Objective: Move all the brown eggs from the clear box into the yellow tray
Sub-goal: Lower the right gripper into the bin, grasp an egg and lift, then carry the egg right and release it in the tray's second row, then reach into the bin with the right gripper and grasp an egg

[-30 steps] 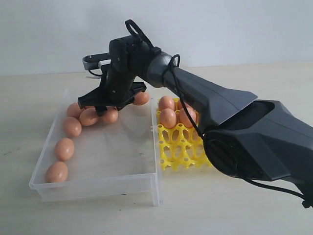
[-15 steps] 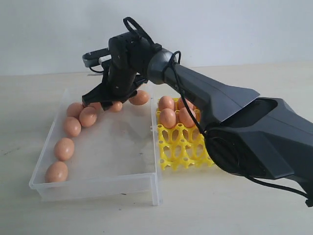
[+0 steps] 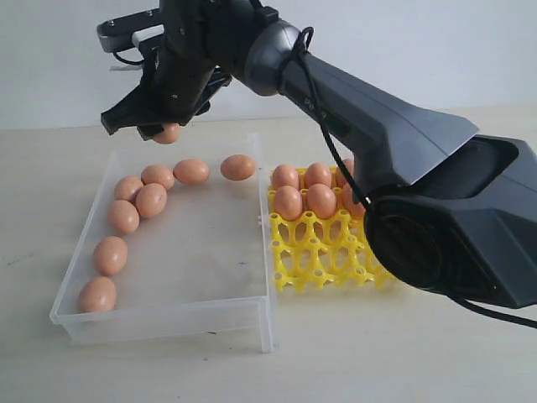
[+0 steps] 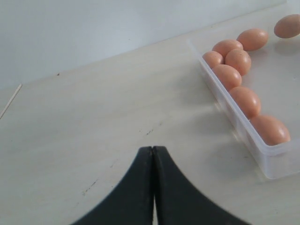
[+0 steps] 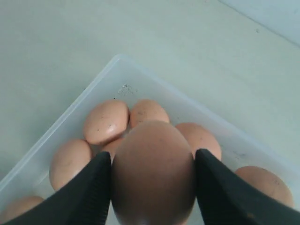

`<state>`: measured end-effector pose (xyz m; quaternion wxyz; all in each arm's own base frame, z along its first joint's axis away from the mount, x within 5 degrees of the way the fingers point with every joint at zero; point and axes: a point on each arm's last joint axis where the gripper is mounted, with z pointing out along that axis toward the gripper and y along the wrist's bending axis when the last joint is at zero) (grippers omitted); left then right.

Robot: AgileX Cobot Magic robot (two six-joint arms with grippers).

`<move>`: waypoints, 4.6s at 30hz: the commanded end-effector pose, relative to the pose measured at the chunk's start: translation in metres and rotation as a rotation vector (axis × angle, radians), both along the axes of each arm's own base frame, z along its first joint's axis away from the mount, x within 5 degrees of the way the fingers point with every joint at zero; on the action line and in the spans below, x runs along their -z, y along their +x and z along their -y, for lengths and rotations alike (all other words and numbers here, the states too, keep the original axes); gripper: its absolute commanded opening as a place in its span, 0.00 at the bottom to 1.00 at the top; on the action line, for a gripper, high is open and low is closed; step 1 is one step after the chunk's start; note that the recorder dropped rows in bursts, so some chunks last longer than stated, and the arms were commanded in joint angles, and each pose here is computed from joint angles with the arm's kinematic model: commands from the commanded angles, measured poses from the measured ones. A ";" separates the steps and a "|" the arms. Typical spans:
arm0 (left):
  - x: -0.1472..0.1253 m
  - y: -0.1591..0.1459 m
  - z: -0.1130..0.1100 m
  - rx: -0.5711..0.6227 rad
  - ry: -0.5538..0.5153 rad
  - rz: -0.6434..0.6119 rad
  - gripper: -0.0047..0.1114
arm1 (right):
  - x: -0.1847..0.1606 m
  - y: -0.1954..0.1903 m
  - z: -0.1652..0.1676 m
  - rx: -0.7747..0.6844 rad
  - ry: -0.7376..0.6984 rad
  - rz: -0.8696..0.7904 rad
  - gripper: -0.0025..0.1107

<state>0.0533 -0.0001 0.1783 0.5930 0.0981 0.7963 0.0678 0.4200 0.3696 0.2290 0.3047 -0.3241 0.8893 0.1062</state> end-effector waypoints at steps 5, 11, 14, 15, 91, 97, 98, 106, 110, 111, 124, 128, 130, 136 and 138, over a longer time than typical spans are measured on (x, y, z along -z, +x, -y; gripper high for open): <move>-0.002 0.000 0.000 0.001 -0.005 0.018 0.04 | -0.010 -0.024 -0.010 -0.108 -0.102 -0.014 0.02; -0.002 0.000 0.000 0.001 -0.005 0.018 0.04 | -0.036 -0.048 0.000 -0.128 -0.106 -0.086 0.02; -0.002 0.000 0.000 0.001 -0.005 0.018 0.04 | -0.055 -0.065 0.020 -0.129 -0.142 -0.082 0.02; -0.002 0.000 0.000 0.001 -0.005 0.018 0.04 | -0.054 -0.069 0.029 -0.126 -0.185 -0.066 0.02; -0.002 0.000 0.000 0.001 -0.005 0.018 0.04 | 0.136 -0.094 0.292 0.330 0.229 0.401 0.14; -0.002 0.000 0.000 0.001 -0.005 0.018 0.04 | 0.135 -0.092 0.292 0.344 0.247 0.393 0.34; -0.002 0.000 0.000 0.001 -0.005 0.018 0.04 | 0.136 -0.092 0.292 0.345 0.246 0.392 0.38; -0.002 0.000 0.000 0.001 -0.005 0.018 0.04 | 0.130 -0.092 0.293 0.346 0.234 0.384 0.54; -0.002 0.000 0.000 0.001 -0.005 0.018 0.04 | 0.124 -0.093 0.293 0.349 0.232 0.388 0.54; -0.002 0.000 0.000 0.001 -0.005 0.018 0.04 | 0.121 -0.093 0.293 0.349 0.234 0.393 0.54; -0.002 0.000 0.000 0.001 -0.005 0.018 0.04 | 0.032 -0.124 0.285 0.420 0.063 0.124 0.52; -0.002 0.000 0.000 0.001 -0.005 0.018 0.04 | -0.011 -0.128 0.250 0.368 0.104 0.097 0.50; -0.002 0.000 0.000 0.001 -0.005 0.018 0.04 | -0.027 -0.127 0.218 0.272 0.139 0.112 0.50; -0.002 0.000 0.000 0.001 -0.005 0.018 0.04 | -0.019 -0.119 0.112 0.052 0.177 -0.030 0.50; -0.002 0.000 0.000 0.001 -0.005 0.018 0.04 | -0.009 -0.114 0.078 0.035 0.243 -0.111 0.50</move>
